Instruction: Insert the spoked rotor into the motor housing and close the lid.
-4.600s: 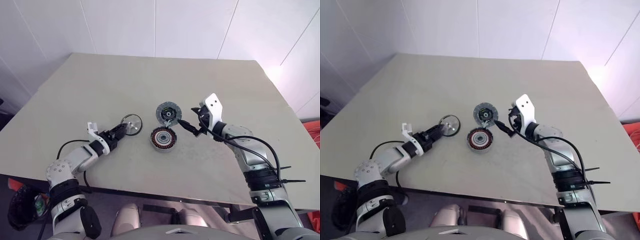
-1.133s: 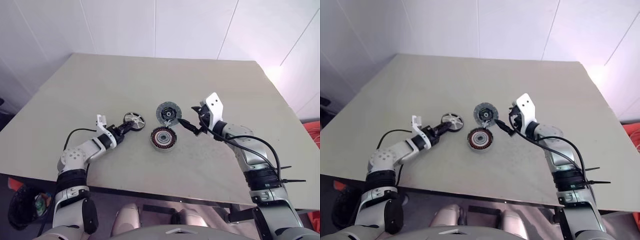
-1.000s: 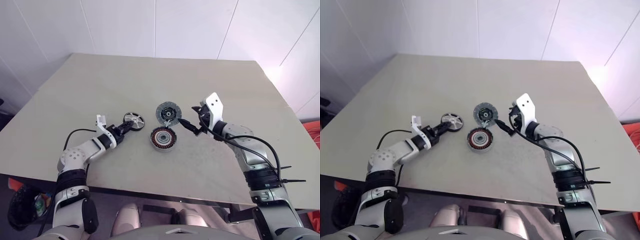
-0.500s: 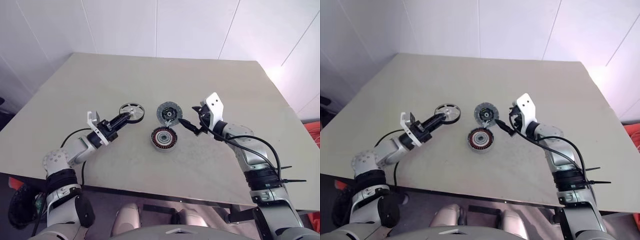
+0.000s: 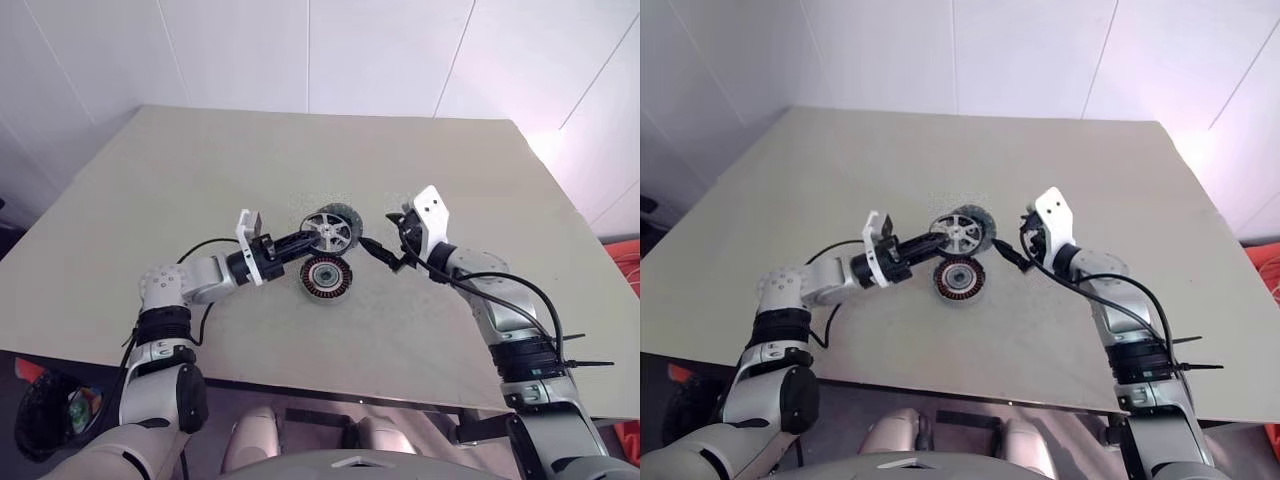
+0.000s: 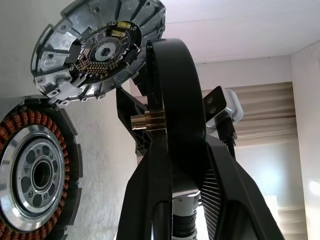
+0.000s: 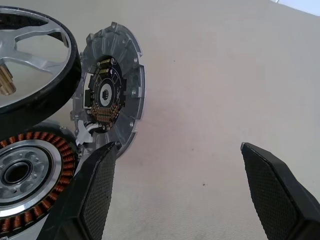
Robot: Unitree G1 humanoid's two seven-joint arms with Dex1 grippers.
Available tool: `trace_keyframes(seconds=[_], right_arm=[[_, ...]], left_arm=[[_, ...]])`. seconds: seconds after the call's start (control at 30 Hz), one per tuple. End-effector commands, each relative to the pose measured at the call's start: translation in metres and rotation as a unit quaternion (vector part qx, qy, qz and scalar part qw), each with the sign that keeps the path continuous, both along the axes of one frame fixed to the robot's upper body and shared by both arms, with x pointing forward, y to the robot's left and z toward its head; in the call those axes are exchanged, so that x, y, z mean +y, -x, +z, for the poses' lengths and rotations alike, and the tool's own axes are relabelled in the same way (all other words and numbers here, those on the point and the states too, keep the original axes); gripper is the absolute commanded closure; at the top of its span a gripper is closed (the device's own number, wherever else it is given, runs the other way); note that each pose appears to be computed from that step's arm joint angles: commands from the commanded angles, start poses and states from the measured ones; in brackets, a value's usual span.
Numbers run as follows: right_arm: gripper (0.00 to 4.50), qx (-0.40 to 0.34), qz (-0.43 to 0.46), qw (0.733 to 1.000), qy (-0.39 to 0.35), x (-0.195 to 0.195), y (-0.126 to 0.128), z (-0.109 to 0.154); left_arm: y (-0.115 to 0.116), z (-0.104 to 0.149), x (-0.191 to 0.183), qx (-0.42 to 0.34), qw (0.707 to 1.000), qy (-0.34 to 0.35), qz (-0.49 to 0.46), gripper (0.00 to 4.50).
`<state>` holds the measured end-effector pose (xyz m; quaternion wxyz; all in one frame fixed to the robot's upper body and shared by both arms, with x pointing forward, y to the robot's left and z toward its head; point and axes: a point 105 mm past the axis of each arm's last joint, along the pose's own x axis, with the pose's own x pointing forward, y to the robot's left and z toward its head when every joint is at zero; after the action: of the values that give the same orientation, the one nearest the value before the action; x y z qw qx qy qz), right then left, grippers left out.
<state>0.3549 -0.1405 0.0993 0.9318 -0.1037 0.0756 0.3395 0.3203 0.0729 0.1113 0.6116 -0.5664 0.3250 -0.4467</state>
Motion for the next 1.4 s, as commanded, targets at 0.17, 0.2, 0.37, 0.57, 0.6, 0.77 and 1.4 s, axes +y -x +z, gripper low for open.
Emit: trace_keyframes(seconds=[0.17,0.2,0.37,0.57,0.6,0.77,1.4], right_arm=[[0.0,-0.024,-0.009,1.0,-0.004,-0.008,0.004,0.018],[0.0,-0.014,-0.003,1.0,-0.004,-0.01,0.008,0.018],[0.0,0.008,0.035,0.999,0.016,-0.014,0.028,0.023],[0.0,0.024,0.087,0.996,0.023,-0.007,0.051,0.033],[0.0,0.027,0.098,0.995,0.022,-0.005,0.056,0.034],[0.0,0.041,0.116,0.992,0.026,-0.004,0.066,0.036],[0.0,0.018,0.093,0.995,0.028,-0.005,0.058,0.035]], left_arm=[[0.004,0.001,-0.001,-0.002,1.0,0.0,-0.019,4.1],[0.004,0.0,-0.001,0.0,1.0,-0.001,-0.018,4.1],[0.005,-0.004,-0.003,0.007,1.0,-0.005,-0.02,4.1],[0.005,-0.007,-0.006,0.014,1.0,-0.006,-0.026,4.1],[0.005,-0.008,-0.006,0.015,0.999,-0.007,-0.029,4.1],[0.003,-0.01,-0.007,0.021,0.999,-0.011,-0.032,4.1],[0.005,-0.023,-0.01,0.028,0.998,-0.033,-0.039,4.1]])
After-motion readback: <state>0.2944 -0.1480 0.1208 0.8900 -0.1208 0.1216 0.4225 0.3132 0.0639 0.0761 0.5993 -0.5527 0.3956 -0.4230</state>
